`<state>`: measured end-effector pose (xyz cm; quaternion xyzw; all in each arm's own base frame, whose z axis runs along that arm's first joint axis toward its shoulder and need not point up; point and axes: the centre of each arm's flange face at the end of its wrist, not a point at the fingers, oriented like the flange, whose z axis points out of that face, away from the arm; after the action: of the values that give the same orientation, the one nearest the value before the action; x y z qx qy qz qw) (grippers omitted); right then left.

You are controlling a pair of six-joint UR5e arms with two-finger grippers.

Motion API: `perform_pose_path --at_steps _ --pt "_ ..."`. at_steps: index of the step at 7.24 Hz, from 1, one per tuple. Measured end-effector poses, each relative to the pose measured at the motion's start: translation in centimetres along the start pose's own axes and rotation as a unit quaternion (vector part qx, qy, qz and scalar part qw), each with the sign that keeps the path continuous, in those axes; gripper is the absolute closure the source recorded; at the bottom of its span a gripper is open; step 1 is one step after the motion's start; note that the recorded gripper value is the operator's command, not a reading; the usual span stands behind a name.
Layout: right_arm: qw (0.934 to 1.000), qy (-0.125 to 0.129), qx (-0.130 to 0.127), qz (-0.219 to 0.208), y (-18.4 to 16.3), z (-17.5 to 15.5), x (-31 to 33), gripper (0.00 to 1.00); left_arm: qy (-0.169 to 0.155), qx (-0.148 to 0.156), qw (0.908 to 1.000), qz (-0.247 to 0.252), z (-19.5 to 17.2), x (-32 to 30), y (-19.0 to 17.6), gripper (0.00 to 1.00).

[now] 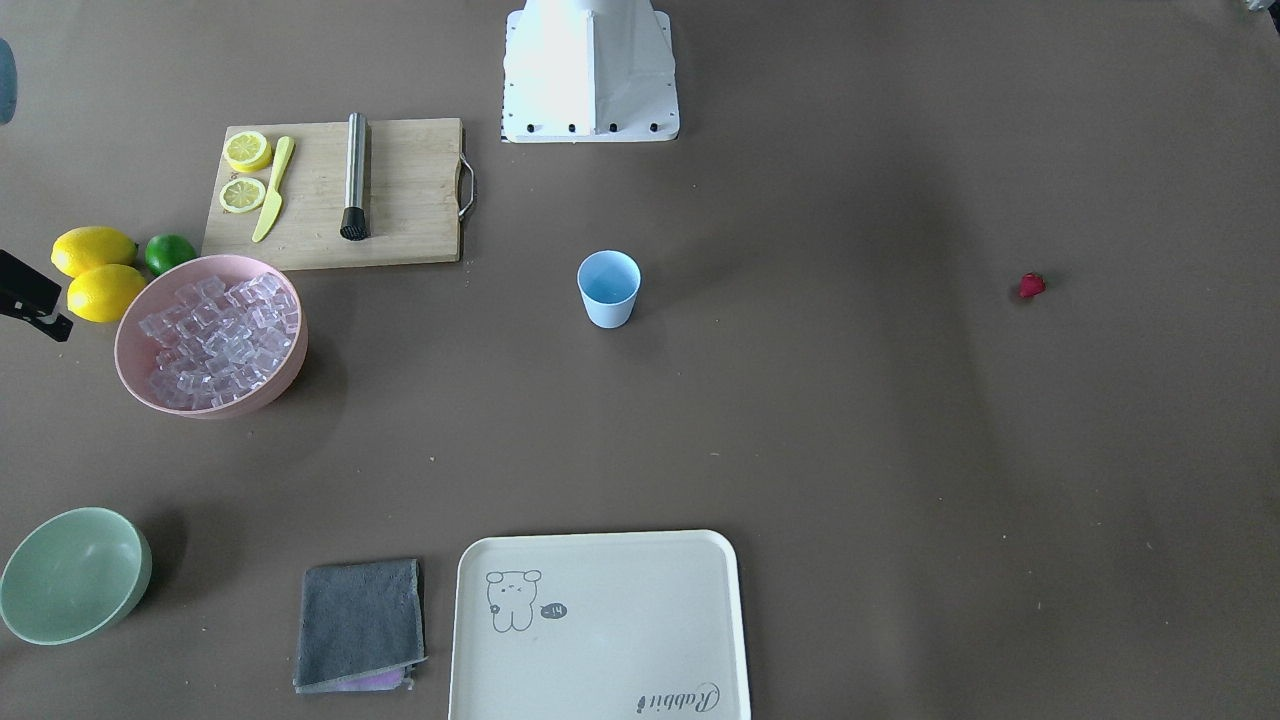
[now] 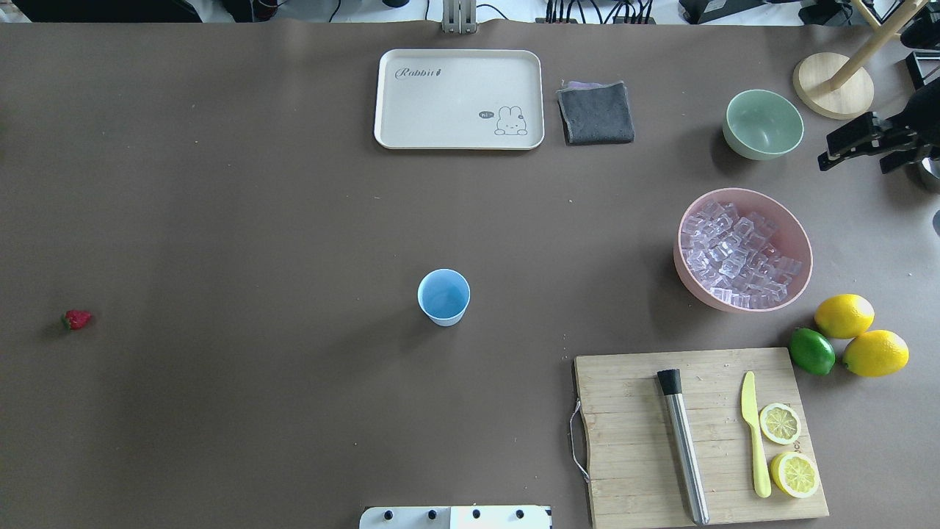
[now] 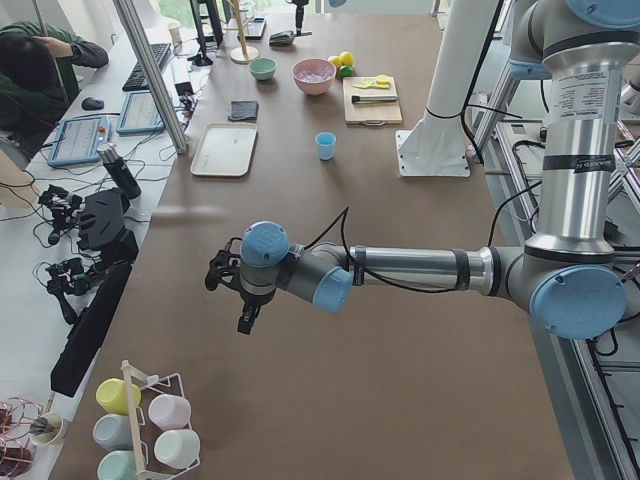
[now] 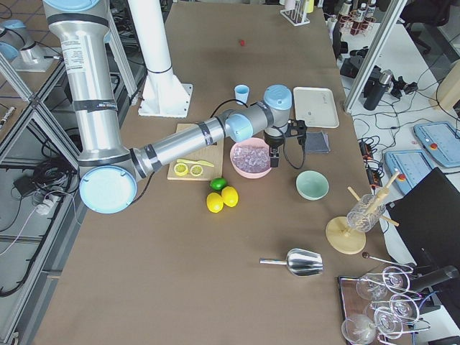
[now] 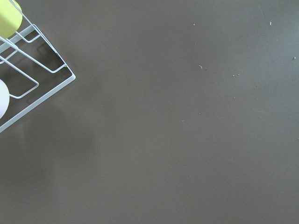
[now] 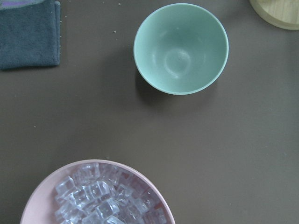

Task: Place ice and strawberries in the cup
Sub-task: 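Move the right gripper over the pink bowl of ice cubes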

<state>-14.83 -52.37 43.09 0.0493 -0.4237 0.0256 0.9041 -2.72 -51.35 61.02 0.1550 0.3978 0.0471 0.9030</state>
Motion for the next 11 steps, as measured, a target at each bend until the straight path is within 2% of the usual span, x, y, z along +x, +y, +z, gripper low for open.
perform_pose_path --at_steps 3,4,5,6,7,8,11 --pt "0.9995 -0.004 0.02 0.025 2.7 5.2 -6.2 0.0 0.0 0.0 1.0 -0.001 0.0 0.0 0.0 0.02" --pt "0.9994 -0.004 0.018 0.03 3.4 6.0 -7.0 0.0 0.0 0.0 1.0 -0.001 -0.1 0.0 0.1 0.02" --pt "0.9994 0.0 0.014 0.033 4.0 7.0 -7.6 0.04 0.0 0.001 1.0 0.0 -0.1 0.0 0.1 0.02" --pt "0.9995 0.009 0.011 0.029 4.7 8.3 -8.2 0.12 0.0 0.002 1.0 0.0 -0.2 0.0 0.0 0.02" --pt "0.9995 0.019 0.009 0.025 5.1 9.6 -8.5 0.12 0.0 0.004 1.0 0.002 -0.3 0.2 -0.2 0.02" --pt "0.9994 0.025 0.007 0.023 5.3 10.4 -8.5 0.17 0.001 0.005 1.0 0.003 -0.4 0.3 -0.3 0.02" --pt "0.9993 0.033 0.0 0.018 5.5 11.5 -8.1 0.19 0.001 0.006 1.0 0.005 -0.5 0.4 -0.5 0.02"
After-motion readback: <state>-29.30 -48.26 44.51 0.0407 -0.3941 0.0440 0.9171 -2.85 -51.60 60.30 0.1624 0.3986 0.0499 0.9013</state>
